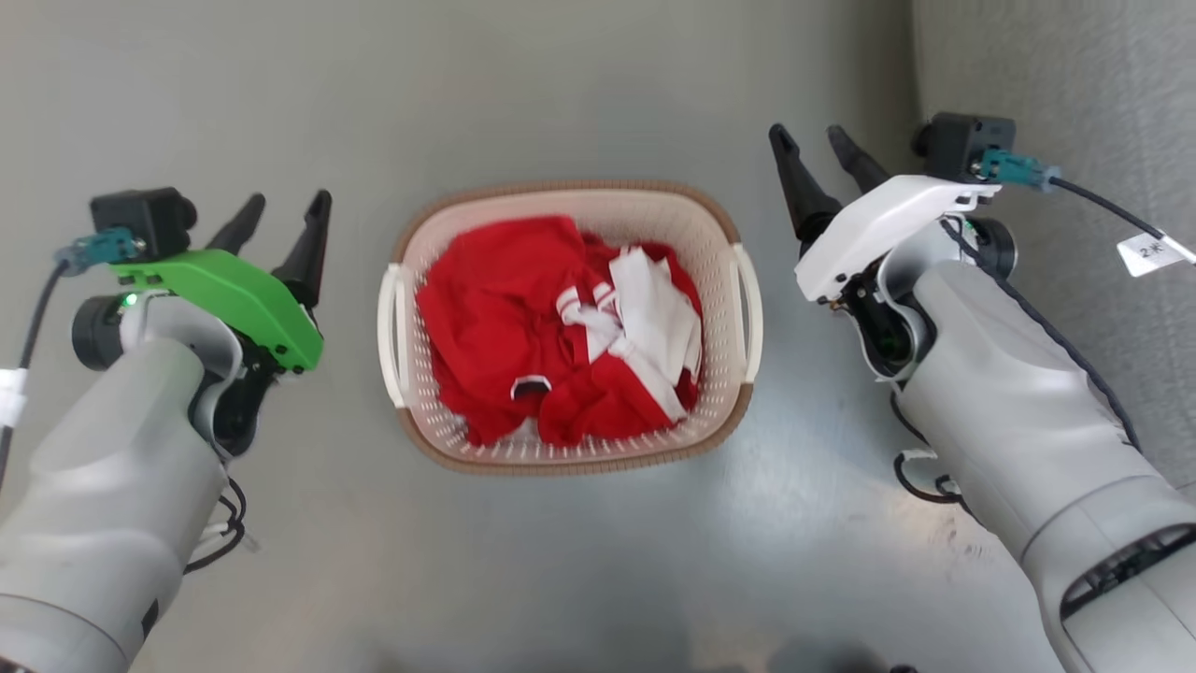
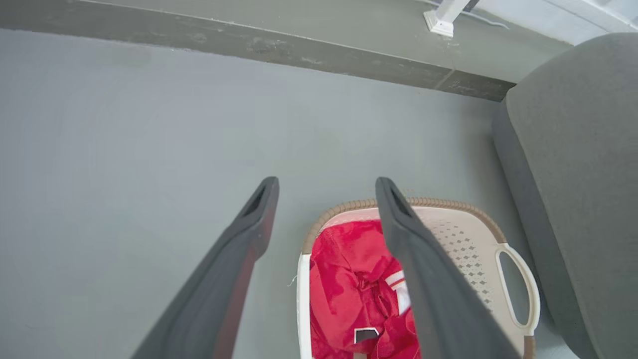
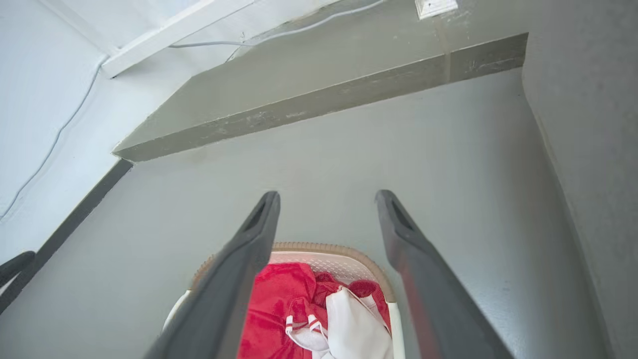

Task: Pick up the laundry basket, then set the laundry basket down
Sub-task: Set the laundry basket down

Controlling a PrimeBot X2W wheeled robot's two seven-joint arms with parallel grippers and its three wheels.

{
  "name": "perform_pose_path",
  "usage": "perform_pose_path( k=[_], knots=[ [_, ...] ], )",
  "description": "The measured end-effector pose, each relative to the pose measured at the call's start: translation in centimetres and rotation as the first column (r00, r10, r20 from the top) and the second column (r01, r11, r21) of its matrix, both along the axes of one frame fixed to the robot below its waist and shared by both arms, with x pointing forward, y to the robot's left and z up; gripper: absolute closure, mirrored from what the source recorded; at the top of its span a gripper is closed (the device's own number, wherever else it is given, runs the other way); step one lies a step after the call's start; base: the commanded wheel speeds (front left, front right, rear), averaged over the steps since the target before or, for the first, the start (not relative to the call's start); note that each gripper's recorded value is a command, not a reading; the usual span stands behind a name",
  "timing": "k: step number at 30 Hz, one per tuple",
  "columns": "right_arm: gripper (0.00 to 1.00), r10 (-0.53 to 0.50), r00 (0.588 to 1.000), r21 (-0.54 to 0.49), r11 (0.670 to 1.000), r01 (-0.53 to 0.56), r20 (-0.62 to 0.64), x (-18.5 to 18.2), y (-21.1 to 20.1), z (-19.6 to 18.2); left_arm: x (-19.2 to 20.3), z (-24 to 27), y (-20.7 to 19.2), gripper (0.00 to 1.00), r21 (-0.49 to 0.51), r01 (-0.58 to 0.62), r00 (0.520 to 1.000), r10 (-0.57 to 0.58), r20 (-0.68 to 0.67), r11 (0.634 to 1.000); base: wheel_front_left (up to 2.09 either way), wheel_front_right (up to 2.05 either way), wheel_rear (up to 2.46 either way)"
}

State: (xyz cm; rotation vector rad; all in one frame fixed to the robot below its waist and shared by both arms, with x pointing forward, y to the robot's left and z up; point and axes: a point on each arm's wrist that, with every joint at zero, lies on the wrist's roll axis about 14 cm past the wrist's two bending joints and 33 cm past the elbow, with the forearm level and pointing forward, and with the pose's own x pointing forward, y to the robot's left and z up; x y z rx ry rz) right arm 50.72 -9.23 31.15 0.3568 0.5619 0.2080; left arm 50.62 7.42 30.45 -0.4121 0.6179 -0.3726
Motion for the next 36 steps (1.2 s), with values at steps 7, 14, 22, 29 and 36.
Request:
perform_pose_path(
  k=[7, 14, 22, 29, 36],
  knots=[
    [0.00, -0.006, 0.991, -0.037, 0.999, 0.011, 0.130, 0.1, -1.7, 4.5, 0.5, 5.0, 0.9, 0.00, -0.028, -0.039, 0.992, 0.043, 0.121, 0.999, 0.00, 0.00, 0.00],
    [0.00, -0.011, 0.964, -0.069, 0.997, 0.031, 0.267, -0.4, -2.7, 9.4, -0.3, 9.2, 2.5, 0.00, -0.031, -0.076, 0.970, 0.082, 0.229, 0.997, 0.00, 0.00, 0.00],
    [0.00, -0.044, 0.922, -0.067, 0.995, 0.076, 0.384, -2.8, -3.5, 13.6, -2.6, 13.2, 3.9, 0.00, -0.023, -0.116, 0.934, 0.117, 0.336, 0.993, 0.00, 0.00, 0.00],
    [0.00, -0.065, 0.885, -0.082, 0.990, 0.116, 0.462, -5.8, -4.3, 16.3, -5.1, 16.3, 5.0, 0.00, -0.027, -0.165, 0.891, 0.161, 0.425, 0.986, 0.00, 0.00, 0.00],
    [0.00, -0.078, 0.830, -0.124, 0.977, 0.174, 0.552, -8.4, -5.9, 19.4, -7.5, 19.9, 6.8, 0.00, -0.025, -0.251, 0.820, 0.226, 0.525, 0.968, 0.00, 0.00, 0.00]
  ],
)
